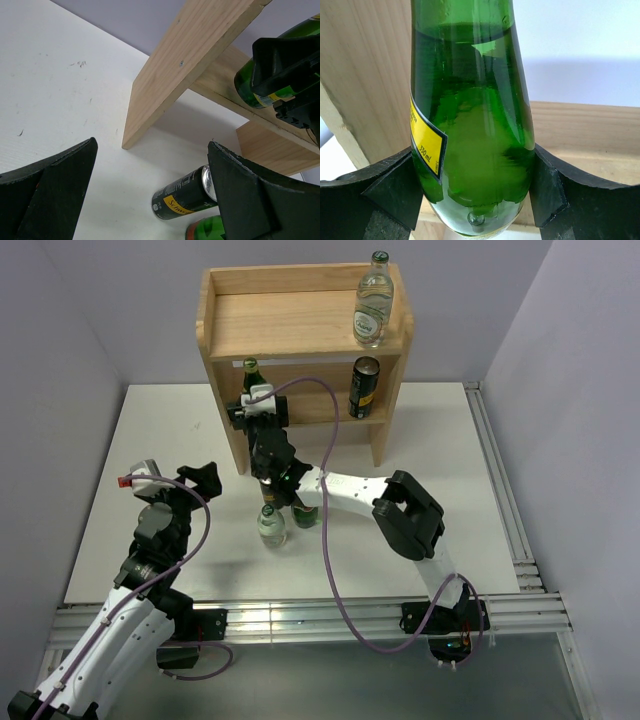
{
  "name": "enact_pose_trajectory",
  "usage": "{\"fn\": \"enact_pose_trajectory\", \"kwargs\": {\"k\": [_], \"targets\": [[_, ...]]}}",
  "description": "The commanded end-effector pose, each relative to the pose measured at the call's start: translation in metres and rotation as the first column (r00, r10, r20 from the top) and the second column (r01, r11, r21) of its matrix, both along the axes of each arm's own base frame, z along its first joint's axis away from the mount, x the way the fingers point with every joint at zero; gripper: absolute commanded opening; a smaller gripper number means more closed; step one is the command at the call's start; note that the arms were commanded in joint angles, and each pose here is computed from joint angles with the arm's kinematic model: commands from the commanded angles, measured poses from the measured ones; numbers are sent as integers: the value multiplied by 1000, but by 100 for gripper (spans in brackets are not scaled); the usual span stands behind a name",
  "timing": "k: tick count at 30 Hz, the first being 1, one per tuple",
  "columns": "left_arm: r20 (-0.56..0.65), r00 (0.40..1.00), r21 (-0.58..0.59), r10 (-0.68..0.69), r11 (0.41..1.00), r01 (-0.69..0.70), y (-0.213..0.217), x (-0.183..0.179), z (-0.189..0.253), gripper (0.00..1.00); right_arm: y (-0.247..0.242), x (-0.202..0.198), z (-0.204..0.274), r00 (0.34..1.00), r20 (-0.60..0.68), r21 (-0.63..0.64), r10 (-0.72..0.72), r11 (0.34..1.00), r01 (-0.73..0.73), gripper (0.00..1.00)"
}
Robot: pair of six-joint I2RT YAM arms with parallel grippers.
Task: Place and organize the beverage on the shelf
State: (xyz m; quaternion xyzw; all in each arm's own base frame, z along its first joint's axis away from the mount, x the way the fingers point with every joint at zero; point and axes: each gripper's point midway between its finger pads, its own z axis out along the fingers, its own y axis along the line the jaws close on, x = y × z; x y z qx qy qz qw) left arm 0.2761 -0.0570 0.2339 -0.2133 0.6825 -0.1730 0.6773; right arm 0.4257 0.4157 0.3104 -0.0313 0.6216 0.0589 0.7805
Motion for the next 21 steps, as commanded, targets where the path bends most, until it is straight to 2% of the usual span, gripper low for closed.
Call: {"fn": "enact_pose_trajectory", "kwargs": {"k": [1, 21], "targets": [[27, 1000, -7, 1, 1000, -1, 0, 0, 8, 99, -7, -13, 54, 994, 106, 196, 2, 980, -23, 0], [26, 1000, -6, 9, 1000, -9, 2, -1, 8, 99, 3, 17, 35, 998, 69, 161, -5, 987, -6, 0]]}}
